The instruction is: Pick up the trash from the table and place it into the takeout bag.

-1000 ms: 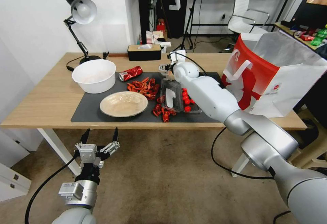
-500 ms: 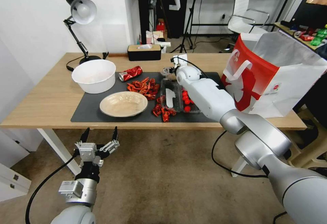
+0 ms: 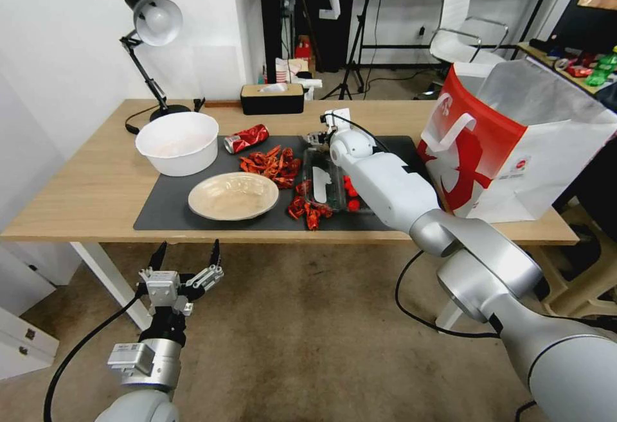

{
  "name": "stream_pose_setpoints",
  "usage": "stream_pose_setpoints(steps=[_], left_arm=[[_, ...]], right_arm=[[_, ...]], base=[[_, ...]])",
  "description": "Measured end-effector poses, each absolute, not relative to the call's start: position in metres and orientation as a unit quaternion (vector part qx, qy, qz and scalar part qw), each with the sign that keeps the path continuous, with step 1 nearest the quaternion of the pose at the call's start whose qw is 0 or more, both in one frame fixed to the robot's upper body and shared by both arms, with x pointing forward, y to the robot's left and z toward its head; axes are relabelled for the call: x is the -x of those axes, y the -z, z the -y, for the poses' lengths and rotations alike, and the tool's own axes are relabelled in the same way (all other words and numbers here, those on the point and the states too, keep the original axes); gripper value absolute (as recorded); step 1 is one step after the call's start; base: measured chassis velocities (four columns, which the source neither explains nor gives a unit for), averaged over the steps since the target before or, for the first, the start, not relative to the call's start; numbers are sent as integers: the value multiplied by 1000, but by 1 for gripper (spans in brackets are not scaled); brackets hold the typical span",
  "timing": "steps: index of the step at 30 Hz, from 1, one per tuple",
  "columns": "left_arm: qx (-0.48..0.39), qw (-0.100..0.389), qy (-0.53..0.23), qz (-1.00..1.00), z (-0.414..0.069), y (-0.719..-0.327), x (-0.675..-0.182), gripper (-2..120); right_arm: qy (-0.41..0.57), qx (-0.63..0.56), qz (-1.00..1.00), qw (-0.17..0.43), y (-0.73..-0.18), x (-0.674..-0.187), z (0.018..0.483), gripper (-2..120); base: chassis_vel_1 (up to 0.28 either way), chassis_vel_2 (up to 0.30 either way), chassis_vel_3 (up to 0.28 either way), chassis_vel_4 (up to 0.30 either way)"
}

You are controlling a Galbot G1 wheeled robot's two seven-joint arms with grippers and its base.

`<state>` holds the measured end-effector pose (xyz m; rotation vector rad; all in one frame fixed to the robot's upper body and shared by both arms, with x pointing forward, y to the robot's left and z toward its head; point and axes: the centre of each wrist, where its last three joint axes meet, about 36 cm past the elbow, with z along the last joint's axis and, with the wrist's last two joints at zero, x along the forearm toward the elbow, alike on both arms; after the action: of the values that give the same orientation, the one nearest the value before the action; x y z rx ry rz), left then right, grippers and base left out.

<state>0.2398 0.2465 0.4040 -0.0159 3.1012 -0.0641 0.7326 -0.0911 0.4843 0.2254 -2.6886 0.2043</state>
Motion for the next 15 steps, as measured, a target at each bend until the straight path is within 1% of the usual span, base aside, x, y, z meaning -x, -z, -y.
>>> stream_pose_setpoints(steps=[4, 5, 6, 8, 9, 10, 12, 13, 14, 15], left_arm=[[8, 20, 18, -1000, -248, -405, -237, 100], [9, 20, 18, -1000, -249, -405, -237, 100], [9, 20, 18, -1000, -249, -405, -237, 100], [11, 22, 18, -1000, -249, -405, -237, 100], [11, 22, 18, -1000, -249, -405, -237, 100], [12, 22, 18, -1000, -249, -405, -238, 100], [12, 22, 19, -999, -248, -406, -238, 100], [12, 22, 19, -999, -248, -406, -238, 100], [12, 23, 19, -999, -248, -406, -238, 100], [12, 23, 19, -999, -248, -406, -238, 100]], right_arm=[[-75, -71, 969, 222, -481, -731, 92, 100], [-75, -71, 969, 223, -480, -730, 91, 96], [-75, -71, 969, 223, -480, -730, 91, 96], [-77, -70, 970, 219, -481, -728, 92, 88], [-77, -70, 970, 219, -481, -728, 92, 88], [-80, -67, 970, 218, -482, -728, 94, 84], [-82, -63, 970, 219, -483, -726, 98, 73], [-82, -63, 970, 219, -483, -726, 98, 73], [-84, -61, 970, 221, -484, -725, 100, 65], [-84, -60, 970, 222, -484, -725, 100, 63]], base=[[0, 0, 0, 0], [0, 0, 0, 0], [0, 0, 0, 0], [0, 0, 0, 0], [0, 0, 0, 0], [0, 0, 0, 0], [0, 0, 0, 0], [0, 0, 0, 0], [0, 0, 0, 0], [0, 0, 0, 0]])
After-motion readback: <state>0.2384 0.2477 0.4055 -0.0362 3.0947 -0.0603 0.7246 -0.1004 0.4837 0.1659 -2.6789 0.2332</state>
